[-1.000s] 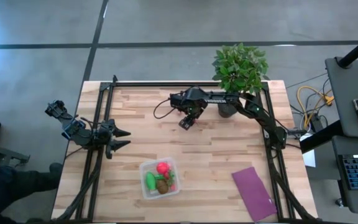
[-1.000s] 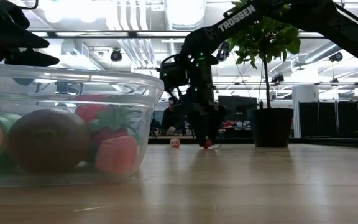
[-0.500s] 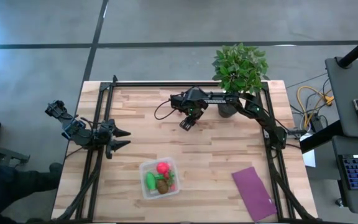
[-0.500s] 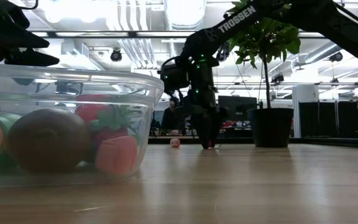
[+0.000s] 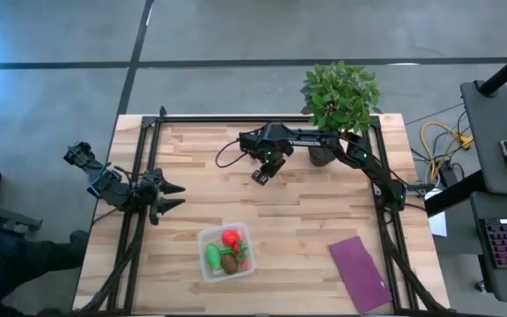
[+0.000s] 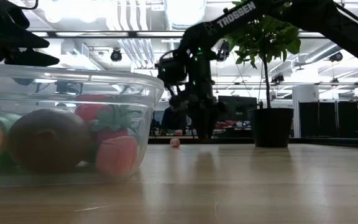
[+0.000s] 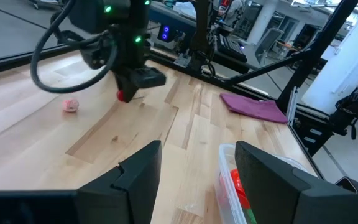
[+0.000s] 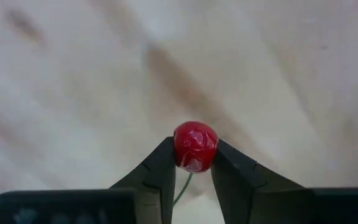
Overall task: Pick and placing Produce into tupperware
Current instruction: Put the cherry into the transparent bin
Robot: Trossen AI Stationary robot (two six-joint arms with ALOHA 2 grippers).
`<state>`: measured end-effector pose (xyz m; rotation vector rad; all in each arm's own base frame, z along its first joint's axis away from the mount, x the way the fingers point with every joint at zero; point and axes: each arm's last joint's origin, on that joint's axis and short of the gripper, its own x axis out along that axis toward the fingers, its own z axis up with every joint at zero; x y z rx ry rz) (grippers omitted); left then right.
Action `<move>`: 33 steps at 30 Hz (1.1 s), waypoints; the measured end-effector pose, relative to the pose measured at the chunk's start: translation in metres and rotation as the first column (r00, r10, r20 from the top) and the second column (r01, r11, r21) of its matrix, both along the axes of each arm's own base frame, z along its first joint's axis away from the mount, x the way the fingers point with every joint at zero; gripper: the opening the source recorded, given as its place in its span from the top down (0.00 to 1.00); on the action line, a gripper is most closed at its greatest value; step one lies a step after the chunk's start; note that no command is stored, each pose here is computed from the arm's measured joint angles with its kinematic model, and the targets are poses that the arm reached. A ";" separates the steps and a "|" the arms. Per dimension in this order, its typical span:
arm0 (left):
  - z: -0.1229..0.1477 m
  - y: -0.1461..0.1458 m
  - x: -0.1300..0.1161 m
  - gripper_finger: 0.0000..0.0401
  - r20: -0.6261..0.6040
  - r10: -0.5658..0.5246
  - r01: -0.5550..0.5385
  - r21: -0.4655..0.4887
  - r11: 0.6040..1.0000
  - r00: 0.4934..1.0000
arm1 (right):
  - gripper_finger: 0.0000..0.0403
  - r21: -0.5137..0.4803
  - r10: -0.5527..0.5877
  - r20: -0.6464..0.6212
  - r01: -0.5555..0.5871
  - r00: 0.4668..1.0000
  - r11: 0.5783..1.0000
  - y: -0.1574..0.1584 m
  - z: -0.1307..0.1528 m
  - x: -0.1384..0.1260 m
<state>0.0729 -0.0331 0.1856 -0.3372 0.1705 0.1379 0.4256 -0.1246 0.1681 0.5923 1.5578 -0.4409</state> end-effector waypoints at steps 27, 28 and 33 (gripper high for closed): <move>0.000 0.000 0.000 0.52 0.001 0.000 0.000 -0.001 1.000 1.000 | 0.78 0.280 0.169 0.449 -0.318 0.877 0.906 0.222 0.060 0.071; 0.000 0.000 0.000 0.52 0.001 0.000 0.000 -0.001 1.000 1.000 | 0.78 0.287 0.158 0.443 -0.307 0.883 0.908 0.224 0.053 0.074; 0.000 0.000 0.000 0.52 0.001 0.000 0.000 -0.001 1.000 1.000 | 0.70 0.289 0.156 0.426 -0.297 0.891 0.910 0.228 0.037 0.080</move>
